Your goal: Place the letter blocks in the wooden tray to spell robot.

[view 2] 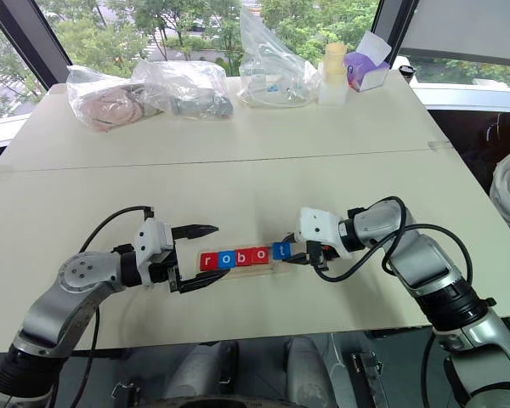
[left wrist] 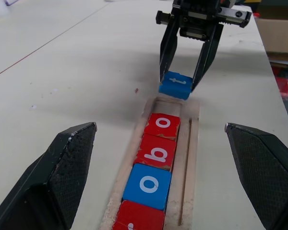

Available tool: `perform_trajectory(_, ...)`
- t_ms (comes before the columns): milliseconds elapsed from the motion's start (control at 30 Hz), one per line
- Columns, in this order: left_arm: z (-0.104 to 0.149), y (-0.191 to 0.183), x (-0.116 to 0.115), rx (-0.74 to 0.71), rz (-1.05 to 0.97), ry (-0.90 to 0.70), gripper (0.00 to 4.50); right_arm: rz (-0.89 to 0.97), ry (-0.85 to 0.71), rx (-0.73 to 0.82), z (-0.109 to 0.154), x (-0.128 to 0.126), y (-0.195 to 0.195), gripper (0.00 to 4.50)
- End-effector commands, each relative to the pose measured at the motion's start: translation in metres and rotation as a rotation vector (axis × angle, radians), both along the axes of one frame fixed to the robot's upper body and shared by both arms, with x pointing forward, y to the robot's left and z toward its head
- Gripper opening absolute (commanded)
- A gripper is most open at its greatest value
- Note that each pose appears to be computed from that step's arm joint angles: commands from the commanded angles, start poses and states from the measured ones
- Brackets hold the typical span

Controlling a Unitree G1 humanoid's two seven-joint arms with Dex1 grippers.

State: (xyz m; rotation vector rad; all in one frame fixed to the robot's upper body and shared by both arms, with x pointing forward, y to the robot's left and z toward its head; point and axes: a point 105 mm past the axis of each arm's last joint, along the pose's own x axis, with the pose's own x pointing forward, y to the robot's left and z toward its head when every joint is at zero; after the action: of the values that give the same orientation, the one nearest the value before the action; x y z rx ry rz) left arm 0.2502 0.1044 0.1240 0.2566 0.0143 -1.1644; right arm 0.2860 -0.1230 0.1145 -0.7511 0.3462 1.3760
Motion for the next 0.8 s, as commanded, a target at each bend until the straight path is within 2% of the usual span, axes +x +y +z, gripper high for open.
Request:
perform_trajectory(33,0.0086,-0.0035,-0.0031,-0.008,-0.011,-0.045,4.50,0.018,-0.037,0.001,0.0052,0.0033,0.0046,1.10)
perform_trajectory(533,0.0083,-0.0042,-0.0038,-0.013,0.003,-0.045,4.50,0.004,-0.031,0.008,-0.0022,0.0085,0.0092,1.10)
perform_trajectory(733,0.0088,-0.0048,-0.0031,-0.014,0.005,-0.049,4.50,0.010,-0.024,0.008,-0.0028,0.0066,0.0113,4.11)
perform_trajectory(767,0.0089,-0.0049,-0.0027,-0.015,0.006,-0.050,4.50,0.011,-0.023,0.009,-0.0029,0.0065,0.0121,4.46)
perform_trajectory(800,0.0089,-0.0050,-0.0026,-0.015,0.006,-0.051,4.50,0.011,-0.023,0.009,-0.0030,0.0063,0.0127,4.46)
